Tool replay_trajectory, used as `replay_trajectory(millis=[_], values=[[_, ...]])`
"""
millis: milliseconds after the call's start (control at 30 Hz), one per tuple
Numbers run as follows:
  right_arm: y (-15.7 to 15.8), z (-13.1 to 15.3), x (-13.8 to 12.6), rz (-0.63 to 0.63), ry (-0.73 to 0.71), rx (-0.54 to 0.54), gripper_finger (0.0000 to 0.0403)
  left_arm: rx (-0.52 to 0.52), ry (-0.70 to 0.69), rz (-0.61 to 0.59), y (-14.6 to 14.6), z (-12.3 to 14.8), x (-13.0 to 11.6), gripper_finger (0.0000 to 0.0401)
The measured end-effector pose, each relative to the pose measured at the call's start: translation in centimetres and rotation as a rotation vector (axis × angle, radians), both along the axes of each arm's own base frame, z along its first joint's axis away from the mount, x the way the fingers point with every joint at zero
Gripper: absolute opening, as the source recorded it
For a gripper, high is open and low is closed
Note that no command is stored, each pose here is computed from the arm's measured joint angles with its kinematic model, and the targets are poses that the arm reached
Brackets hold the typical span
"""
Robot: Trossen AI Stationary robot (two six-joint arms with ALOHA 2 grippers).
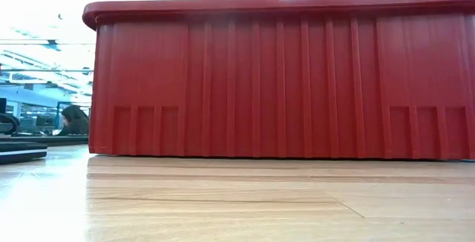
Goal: Pick and place slides into bin
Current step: Put the black slipper into the red organizer bin
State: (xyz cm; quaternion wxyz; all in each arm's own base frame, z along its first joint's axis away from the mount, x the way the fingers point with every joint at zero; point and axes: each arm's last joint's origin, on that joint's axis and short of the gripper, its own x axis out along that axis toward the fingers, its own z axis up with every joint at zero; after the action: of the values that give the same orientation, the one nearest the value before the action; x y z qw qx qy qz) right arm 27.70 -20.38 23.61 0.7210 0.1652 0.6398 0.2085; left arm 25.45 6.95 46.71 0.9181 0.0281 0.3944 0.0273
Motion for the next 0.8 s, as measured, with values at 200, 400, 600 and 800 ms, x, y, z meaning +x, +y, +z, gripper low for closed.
replay_trajectory(millis=[200,400,600,800], values=[[-0.2,-0.09,0.24,-0.009,-0.021,-0.022,0.0004,-0.02,-0.002,0.018,-0.02,0.0,0.0,0.0266],[-0.31,-0.15,0.36,-0.006,-0.033,-0.036,0.0024,-0.025,-0.001,0.022,-0.02,-0.01,-0.01,0.0266],[-0.41,-0.19,0.44,-0.008,-0.038,-0.049,0.0074,-0.03,0.007,0.024,-0.04,-0.08,-0.06,0.0266],[-0.51,-0.06,0.35,-0.065,0.017,-0.088,0.0135,-0.035,0.015,0.014,-0.26,-0.12,-0.07,0.0266]])
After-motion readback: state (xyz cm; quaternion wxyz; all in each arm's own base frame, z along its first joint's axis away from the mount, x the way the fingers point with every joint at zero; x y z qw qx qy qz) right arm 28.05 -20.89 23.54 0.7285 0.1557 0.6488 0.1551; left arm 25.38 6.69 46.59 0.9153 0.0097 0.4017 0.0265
